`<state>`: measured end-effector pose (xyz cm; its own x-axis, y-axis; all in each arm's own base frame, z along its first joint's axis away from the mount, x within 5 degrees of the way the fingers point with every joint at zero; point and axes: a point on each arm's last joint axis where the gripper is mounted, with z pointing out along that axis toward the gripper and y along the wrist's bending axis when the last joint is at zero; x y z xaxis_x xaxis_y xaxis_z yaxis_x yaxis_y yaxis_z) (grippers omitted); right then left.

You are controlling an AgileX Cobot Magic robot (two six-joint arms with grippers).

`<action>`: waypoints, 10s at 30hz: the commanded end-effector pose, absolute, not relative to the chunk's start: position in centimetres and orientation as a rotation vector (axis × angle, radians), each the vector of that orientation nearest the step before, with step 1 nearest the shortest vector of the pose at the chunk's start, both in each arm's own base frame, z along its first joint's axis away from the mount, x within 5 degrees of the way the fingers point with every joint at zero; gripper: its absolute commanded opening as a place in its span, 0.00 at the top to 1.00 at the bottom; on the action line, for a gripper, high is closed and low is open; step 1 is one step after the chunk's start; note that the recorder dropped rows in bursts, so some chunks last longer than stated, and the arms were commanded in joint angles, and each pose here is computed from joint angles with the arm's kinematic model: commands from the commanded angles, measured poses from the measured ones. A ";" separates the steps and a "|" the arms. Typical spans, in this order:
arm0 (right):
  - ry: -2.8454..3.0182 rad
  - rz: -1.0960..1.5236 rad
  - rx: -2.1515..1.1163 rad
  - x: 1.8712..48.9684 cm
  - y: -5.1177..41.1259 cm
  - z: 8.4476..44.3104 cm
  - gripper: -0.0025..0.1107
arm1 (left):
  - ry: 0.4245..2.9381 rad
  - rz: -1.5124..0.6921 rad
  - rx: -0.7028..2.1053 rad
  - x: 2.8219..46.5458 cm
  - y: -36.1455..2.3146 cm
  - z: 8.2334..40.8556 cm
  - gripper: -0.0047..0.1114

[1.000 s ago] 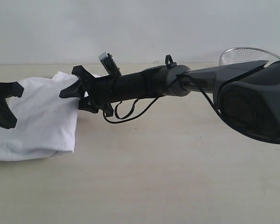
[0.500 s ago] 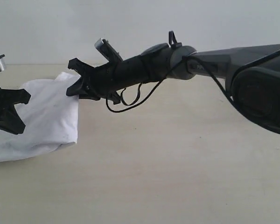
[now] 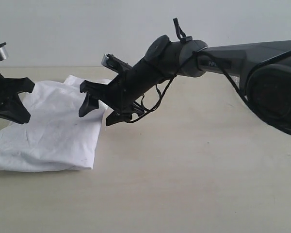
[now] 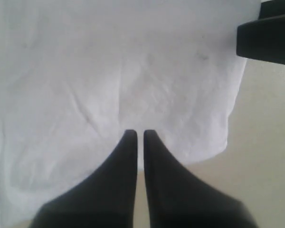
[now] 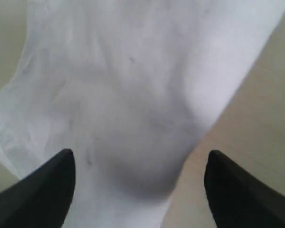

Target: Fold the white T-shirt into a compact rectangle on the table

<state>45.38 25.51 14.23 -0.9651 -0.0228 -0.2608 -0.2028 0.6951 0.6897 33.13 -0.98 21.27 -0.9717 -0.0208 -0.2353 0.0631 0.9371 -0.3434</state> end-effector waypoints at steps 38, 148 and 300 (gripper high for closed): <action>2.725 0.563 -0.216 36.5 18.0 21.2 0.67 | 2.968 -0.523 0.200 44.2 -3.1 12.2 0.92; 2.181 0.342 -0.128 14.6 4.3 30.4 0.98 | 1.856 -0.643 -0.182 15.0 -2.3 33.2 0.92; 1.802 0.105 0.276 5.5 -0.3 18.3 0.98 | 1.789 -0.102 -0.096 5.4 -0.2 18.5 0.92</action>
<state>5.56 -0.21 18.54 -0.2113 0.1722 -0.9621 0.0984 0.9831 0.1543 5.45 -0.19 18.51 -0.2217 -0.1141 -0.9684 -0.0051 0.9933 -0.1159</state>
